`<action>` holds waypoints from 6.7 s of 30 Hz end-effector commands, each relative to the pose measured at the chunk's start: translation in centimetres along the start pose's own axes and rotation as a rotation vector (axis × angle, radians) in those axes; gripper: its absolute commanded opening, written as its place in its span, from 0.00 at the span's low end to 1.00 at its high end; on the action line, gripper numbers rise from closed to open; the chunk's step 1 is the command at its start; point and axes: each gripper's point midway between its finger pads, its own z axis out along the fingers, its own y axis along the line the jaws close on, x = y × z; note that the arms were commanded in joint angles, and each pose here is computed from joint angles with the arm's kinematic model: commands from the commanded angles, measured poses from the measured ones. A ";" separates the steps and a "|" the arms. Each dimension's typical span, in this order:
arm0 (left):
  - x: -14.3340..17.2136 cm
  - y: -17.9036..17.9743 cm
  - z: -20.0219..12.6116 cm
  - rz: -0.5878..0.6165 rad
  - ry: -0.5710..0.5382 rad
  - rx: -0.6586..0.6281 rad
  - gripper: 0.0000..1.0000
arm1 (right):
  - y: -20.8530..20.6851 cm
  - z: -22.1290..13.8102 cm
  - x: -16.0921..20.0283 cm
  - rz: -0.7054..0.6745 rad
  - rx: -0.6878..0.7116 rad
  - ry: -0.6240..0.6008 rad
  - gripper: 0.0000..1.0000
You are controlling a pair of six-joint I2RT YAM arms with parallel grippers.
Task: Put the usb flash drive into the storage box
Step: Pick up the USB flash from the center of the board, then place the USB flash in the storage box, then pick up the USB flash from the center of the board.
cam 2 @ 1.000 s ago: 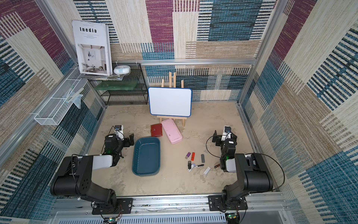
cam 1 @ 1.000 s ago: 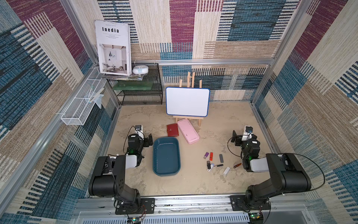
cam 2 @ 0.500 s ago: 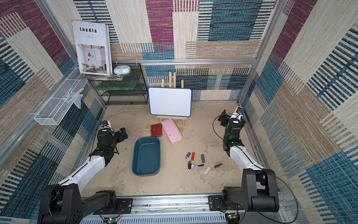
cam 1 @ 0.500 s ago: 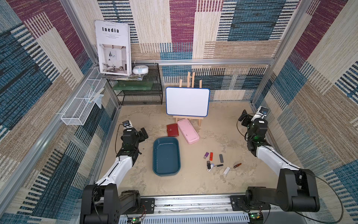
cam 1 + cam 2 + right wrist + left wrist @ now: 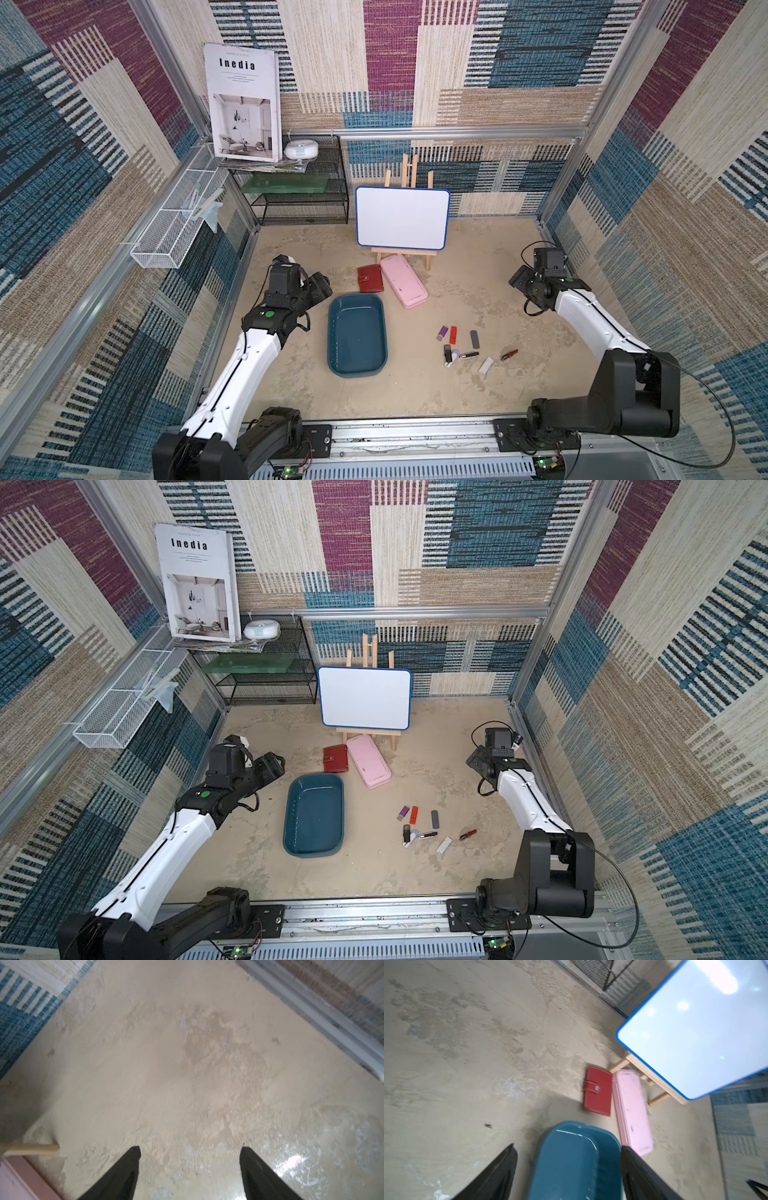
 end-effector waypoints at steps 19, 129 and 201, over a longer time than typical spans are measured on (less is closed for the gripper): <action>5.4 1.0 -8.7 0.203 0.127 0.036 0.83 | -5.8 -2.7 15.1 -0.033 0.127 0.519 0.66; 4.8 3.4 -8.6 0.163 0.083 -0.094 0.82 | 36.1 -10.1 37.0 -0.750 -0.729 0.575 0.41; 32.6 -19.4 13.2 0.978 0.804 0.041 0.46 | 1.2 -0.4 9.9 -0.184 -0.126 -0.230 0.54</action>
